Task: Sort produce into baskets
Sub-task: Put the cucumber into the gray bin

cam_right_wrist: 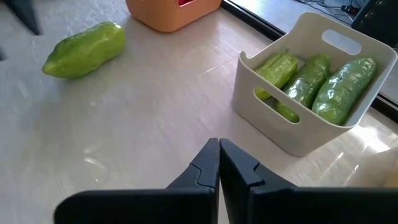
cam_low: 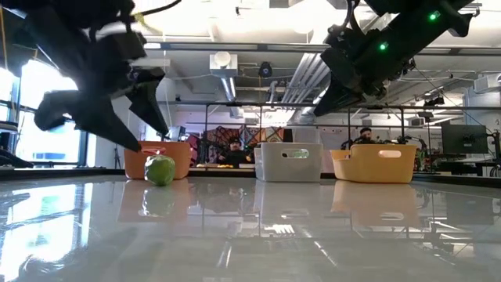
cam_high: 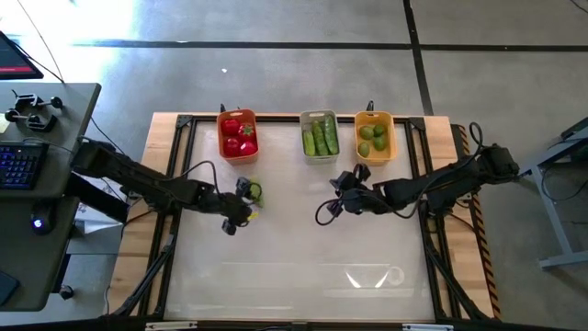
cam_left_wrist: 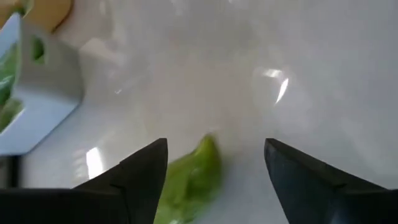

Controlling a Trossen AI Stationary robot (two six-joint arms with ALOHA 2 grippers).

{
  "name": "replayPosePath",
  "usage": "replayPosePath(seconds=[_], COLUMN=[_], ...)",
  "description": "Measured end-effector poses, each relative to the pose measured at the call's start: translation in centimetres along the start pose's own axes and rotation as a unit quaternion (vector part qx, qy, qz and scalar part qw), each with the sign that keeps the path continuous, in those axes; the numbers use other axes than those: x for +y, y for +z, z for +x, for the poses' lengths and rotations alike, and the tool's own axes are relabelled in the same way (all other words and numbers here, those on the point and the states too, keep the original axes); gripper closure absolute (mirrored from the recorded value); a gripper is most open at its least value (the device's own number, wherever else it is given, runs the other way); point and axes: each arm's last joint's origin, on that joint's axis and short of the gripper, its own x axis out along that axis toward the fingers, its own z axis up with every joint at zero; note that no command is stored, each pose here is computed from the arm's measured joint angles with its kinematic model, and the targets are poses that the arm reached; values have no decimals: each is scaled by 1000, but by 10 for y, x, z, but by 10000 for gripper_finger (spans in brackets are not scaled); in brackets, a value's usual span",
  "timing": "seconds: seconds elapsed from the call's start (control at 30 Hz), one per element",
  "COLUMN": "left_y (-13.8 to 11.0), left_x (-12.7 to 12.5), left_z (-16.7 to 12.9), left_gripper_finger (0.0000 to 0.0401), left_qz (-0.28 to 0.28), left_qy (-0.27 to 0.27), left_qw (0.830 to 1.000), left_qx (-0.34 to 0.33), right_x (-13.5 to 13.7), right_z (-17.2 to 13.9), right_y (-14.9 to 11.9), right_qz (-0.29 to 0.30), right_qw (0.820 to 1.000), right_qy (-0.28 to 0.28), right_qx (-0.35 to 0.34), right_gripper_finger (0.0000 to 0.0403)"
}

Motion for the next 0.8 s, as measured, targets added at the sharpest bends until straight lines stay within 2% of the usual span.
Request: replayPosePath(seconds=[0.13, 0.33, 0.5, 0.6, 0.8], left_y=[-3, -3, -4, -5, -15], left_x=[-5, -17, -20, -18, -10], left_z=[9, 23, 32, 37, 48], left_gripper_finger=[144, 144, 144, 144, 149], left_qz=[47, 124, 162, 169, 140], left_qy=[42, 56, 75, 87, 82], left_qw=[997, 988, 980, 976, 978], left_qx=[47, 77, 94, 105, 132], right_x=[2, 4, 3, 3, 3], right_z=[-2, -3, -3, -3, -3], right_y=[-1, -2, -2, -2, -2], right_qz=[-1, 9, 9, 9, 8], right_qw=[1000, 1000, 1000, 1000, 1000], right_qy=[6, 8, 8, 8, 8], right_qx=[-1, 1, 0, 0, 1], right_gripper_finger=[402, 402, 402, 402, 402])
